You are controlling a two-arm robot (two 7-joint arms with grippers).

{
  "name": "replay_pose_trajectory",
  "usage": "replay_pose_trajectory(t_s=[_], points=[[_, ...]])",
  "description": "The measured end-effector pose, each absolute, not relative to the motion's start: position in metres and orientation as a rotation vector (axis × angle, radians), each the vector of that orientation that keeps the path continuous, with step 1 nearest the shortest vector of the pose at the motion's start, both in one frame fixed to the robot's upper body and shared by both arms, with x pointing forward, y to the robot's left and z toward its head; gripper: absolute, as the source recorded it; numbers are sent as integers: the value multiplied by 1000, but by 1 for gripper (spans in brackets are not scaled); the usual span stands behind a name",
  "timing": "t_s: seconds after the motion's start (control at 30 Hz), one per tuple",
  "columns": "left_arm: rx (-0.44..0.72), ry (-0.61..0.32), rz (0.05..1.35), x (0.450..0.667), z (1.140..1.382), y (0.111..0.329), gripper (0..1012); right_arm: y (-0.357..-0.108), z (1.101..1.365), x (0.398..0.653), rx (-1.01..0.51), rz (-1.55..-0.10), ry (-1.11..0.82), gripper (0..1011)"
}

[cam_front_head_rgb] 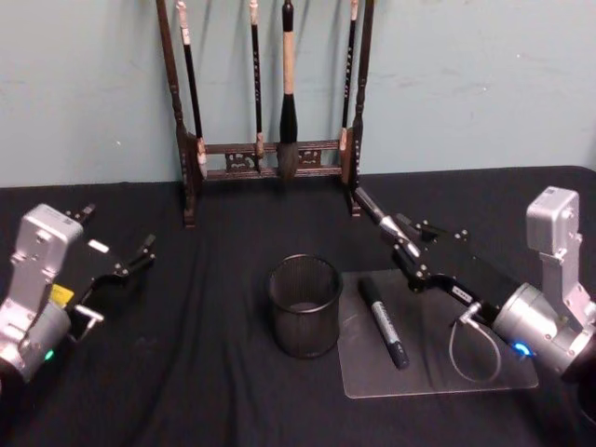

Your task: Pick up the water-based marker from the table and place it into the pen holder.

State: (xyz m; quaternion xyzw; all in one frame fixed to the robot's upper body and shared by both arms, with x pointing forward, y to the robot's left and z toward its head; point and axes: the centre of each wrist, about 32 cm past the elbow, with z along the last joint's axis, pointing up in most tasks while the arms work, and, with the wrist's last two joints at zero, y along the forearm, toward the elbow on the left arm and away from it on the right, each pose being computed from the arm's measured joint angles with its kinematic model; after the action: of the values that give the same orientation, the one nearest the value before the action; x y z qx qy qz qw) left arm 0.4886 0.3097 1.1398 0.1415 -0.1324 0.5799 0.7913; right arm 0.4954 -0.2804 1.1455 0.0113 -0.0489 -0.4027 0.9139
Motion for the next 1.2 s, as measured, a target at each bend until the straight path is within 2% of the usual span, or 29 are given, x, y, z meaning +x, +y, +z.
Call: replay_pose_trajectory(t_s=[1.2], points=[[304, -285, 1248, 489, 1140, 310, 1009, -218, 1145, 532, 43, -721, -133, 194]])
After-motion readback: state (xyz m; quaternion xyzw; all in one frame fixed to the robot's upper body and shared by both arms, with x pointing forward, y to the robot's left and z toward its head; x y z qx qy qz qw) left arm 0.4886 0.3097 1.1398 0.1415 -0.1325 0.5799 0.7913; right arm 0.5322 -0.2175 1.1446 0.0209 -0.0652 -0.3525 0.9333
